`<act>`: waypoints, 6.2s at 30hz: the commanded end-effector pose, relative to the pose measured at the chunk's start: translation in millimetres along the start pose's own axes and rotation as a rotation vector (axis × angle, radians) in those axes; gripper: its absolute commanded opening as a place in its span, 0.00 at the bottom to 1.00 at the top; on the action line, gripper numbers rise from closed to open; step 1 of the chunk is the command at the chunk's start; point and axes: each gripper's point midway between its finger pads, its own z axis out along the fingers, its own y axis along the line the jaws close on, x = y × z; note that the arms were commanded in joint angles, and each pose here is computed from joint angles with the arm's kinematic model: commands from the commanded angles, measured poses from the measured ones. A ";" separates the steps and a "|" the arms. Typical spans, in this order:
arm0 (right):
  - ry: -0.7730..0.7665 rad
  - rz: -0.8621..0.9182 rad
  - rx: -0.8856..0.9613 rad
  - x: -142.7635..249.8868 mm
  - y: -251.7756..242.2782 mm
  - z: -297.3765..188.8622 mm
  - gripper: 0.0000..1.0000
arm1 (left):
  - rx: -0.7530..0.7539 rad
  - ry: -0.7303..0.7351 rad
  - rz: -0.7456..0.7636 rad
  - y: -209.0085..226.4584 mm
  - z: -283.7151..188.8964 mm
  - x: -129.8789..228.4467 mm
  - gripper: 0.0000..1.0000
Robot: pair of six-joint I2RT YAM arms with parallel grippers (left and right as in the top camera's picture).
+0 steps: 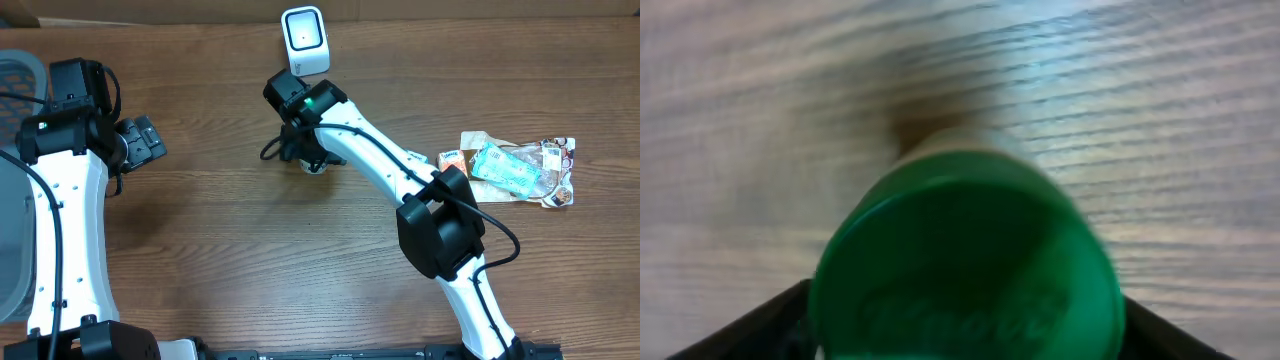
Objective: Scan the item barcode
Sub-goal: 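Carry the jar upright toward the white scanner, then hold the jar upright in front of the scanner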
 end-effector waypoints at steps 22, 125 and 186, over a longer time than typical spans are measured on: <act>-0.030 -0.886 -0.178 -26.0 -9.3 -10.2 1.00 | 0.007 -0.004 0.019 -1.5 -1.1 -0.7 1.00; 0.128 -0.185 -0.075 -5.7 -36.2 -11.0 0.70 | 0.007 -0.004 0.019 -1.5 -1.1 -0.6 1.00; 0.105 -0.192 -0.085 -10.0 -33.1 -4.5 0.79 | 0.007 -0.004 0.019 -1.5 -1.0 -0.7 0.99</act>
